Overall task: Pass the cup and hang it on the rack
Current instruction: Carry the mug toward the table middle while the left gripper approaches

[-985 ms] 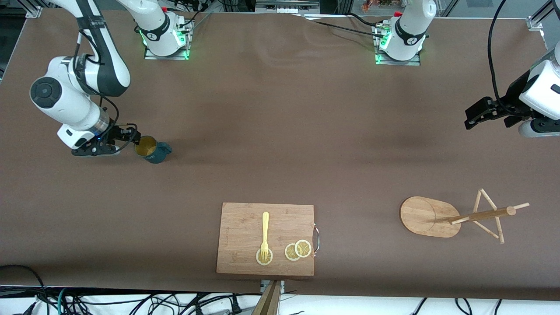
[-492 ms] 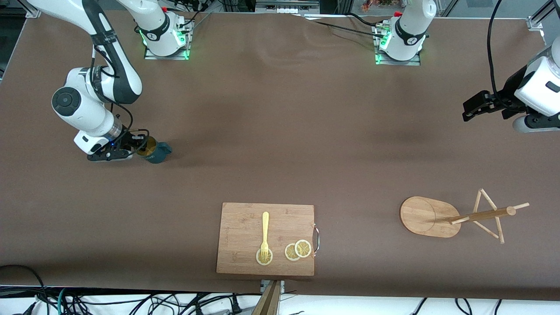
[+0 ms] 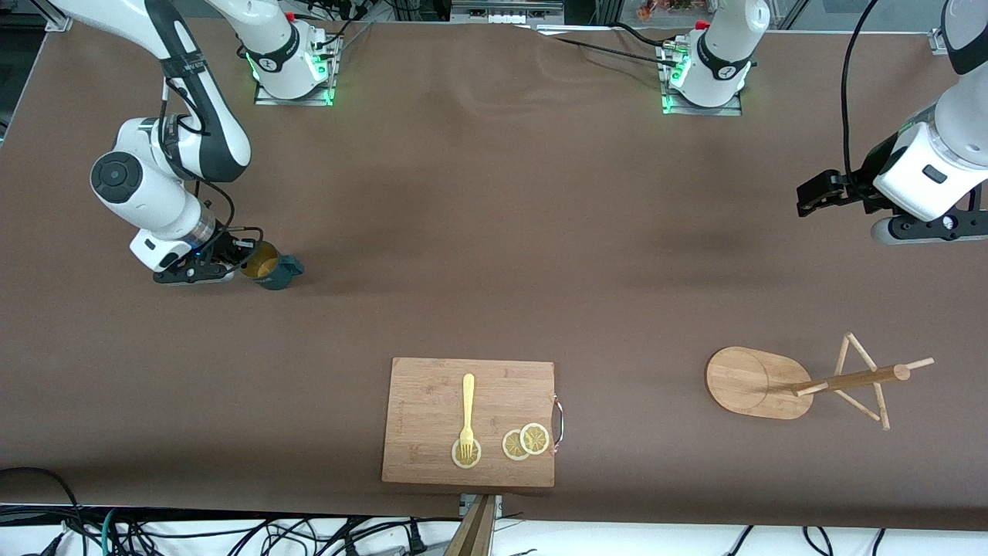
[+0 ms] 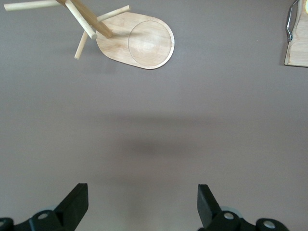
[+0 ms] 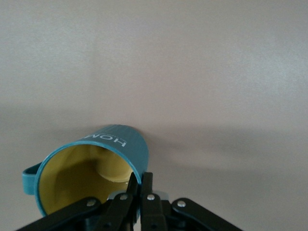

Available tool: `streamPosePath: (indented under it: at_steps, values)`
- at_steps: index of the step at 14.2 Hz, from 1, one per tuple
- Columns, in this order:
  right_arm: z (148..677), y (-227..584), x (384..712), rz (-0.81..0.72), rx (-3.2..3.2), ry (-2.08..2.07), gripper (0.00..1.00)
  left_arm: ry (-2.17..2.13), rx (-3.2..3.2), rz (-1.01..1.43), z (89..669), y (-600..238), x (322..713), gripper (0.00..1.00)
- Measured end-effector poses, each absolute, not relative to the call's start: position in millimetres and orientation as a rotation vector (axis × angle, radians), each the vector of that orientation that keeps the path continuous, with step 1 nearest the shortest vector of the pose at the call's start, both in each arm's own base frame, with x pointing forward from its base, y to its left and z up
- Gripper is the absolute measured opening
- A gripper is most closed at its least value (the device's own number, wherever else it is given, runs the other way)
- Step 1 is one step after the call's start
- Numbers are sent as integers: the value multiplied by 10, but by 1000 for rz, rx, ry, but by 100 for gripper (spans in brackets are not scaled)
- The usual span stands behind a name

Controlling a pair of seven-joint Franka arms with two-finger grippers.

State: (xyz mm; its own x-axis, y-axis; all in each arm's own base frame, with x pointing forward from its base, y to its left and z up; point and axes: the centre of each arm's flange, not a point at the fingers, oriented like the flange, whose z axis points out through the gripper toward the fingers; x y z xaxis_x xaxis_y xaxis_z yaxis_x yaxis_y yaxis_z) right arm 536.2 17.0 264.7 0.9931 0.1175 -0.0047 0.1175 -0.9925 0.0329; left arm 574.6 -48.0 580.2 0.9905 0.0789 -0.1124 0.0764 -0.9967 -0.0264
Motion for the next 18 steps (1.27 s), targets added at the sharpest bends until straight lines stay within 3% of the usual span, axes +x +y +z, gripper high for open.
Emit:
streamPosePath:
  at_steps: [3,7,10,14,18]
  values:
    - [2854,643,5431,-31,3118,135,4,-120,-3108,208,5703,-484,5733,100]
    - [3445,1862,5565,36,3152,162,4,-90,-3105,252,5497,-582,5711,100]
    - [3678,2920,5564,15,3179,-56,4,-70,-3113,231,5458,-663,5723,100]
    - [3450,4362,5509,-19,3229,-285,4,-74,-3110,256,5367,-645,5719,100]
    - [2992,4902,5645,-43,3260,-348,4,-80,-3105,288,5243,-620,5718,100]
